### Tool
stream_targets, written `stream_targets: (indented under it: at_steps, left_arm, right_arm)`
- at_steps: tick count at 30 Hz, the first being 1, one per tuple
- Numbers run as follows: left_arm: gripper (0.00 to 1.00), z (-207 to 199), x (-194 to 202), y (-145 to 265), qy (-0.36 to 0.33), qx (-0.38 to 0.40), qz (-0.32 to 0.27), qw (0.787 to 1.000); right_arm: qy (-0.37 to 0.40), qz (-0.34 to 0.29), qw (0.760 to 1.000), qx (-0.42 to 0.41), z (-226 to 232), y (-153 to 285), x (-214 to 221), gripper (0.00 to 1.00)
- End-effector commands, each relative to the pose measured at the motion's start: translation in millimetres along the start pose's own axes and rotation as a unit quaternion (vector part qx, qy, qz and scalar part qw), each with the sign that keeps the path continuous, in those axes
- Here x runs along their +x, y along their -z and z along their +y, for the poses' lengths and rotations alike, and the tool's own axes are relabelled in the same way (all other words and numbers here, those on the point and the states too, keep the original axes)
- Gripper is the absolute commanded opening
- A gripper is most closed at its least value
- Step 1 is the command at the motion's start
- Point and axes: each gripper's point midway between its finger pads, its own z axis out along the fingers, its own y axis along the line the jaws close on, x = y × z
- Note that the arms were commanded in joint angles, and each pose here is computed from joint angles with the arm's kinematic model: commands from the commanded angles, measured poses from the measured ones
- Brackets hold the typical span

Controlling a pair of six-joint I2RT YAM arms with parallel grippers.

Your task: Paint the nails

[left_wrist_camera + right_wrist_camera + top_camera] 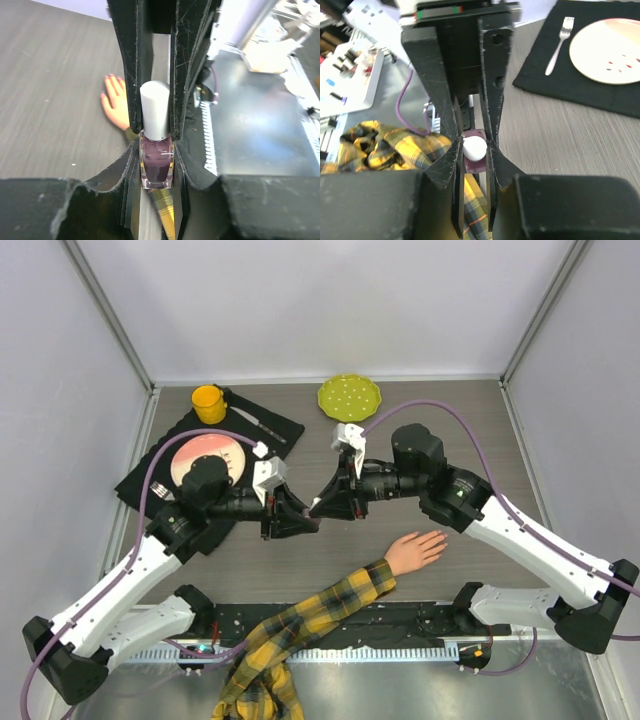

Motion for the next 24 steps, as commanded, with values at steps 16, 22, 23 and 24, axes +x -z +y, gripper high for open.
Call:
stream_targets:
  at_steps: [16, 22, 23, 24]
  left_arm:
    - [0.0, 60, -38, 11, -0.115, -0.169, -0.038, 0.978]
    - [0.0, 87, -33, 23, -0.117, -0.248, -0.031, 0.961]
    - [0.0, 89, -32, 24, -0.116, -0.252, -0.031, 0.96]
    - [0.0, 91, -32, 25, -0.115, -0.258, -0.031, 0.959]
  right_arm:
    - [-0.131, -0.099, 0.961, 0.223, -60, 27, -52, 0.72]
    - [-0.145, -0.108, 0.954, 0.238, -64, 13, -60, 0.72]
    - [-0.14, -0.11, 0.955, 0.236, -59, 10, -65, 0.7]
    - [-0.139, -0.109, 0.952, 0.249, -65, 7, -65, 0.67]
